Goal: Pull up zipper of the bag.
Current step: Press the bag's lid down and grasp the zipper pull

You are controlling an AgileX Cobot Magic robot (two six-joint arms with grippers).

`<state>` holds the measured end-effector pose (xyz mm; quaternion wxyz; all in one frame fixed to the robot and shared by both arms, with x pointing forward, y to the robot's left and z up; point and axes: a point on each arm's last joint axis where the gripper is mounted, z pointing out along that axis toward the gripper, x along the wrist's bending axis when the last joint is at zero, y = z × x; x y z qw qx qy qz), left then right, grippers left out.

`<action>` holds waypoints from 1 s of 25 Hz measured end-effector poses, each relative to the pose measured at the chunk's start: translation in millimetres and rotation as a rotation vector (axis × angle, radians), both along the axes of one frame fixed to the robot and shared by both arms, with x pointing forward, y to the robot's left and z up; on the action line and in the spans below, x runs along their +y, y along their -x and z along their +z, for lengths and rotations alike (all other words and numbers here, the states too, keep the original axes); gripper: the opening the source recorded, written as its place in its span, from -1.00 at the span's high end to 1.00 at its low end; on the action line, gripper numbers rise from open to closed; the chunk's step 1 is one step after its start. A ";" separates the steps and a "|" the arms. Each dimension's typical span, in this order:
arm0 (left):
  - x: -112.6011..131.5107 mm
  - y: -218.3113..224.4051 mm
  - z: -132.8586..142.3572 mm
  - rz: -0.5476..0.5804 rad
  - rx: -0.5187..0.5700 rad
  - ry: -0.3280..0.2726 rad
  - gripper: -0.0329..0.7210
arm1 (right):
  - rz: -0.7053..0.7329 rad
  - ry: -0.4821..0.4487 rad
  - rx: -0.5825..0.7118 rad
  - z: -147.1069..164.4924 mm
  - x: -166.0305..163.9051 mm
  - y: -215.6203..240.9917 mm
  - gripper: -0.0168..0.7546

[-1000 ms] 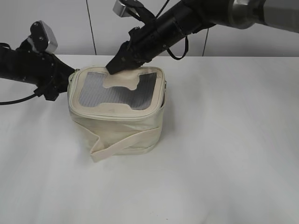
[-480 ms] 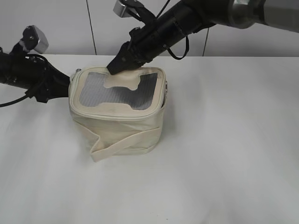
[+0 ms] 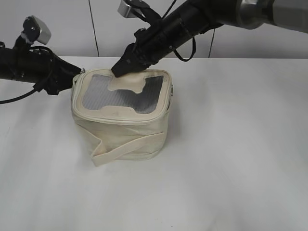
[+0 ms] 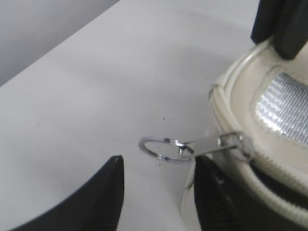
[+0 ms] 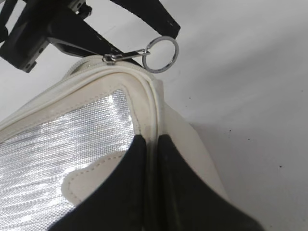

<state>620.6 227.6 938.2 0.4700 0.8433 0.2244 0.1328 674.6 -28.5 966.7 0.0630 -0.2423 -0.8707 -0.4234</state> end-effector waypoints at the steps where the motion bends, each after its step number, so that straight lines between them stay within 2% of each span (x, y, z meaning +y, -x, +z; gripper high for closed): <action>1: -0.9 0.0 0.9 -0.005 -0.008 0.009 -0.07 | 0.000 0.000 0.000 0.0 0.0 0.0 0.84; 8: -2.6 -0.5 3.7 -0.023 -0.045 0.029 -0.07 | 0.000 0.000 0.003 0.0 0.0 0.2 0.84; 12: -2.8 -0.1 3.8 -0.048 -0.073 0.013 -0.01 | 0.000 0.000 0.003 0.0 0.0 0.2 0.84; 14: -3.4 1.6 2.3 -0.075 -0.075 -0.009 0.24 | 0.000 0.000 0.003 0.0 0.0 0.2 0.84; 17: -4.0 4.4 -0.3 -0.118 -0.077 -0.046 0.78 | 0.000 0.000 0.003 0.0 0.0 0.2 0.84; 18: -4.0 4.8 -0.7 -0.124 -0.077 -0.052 0.86 | 0.000 0.000 0.002 0.0 0.0 0.1 0.84; 22: -2.7 4.9 -2.9 -0.125 -0.071 -0.083 0.91 | 0.000 0.000 0.002 0.0 0.0 0.1 0.84; 25: -0.9 6.9 -1.6 -0.098 -0.019 -0.116 0.92 | -0.014 -0.001 0.007 0.0 0.7 -0.2 0.84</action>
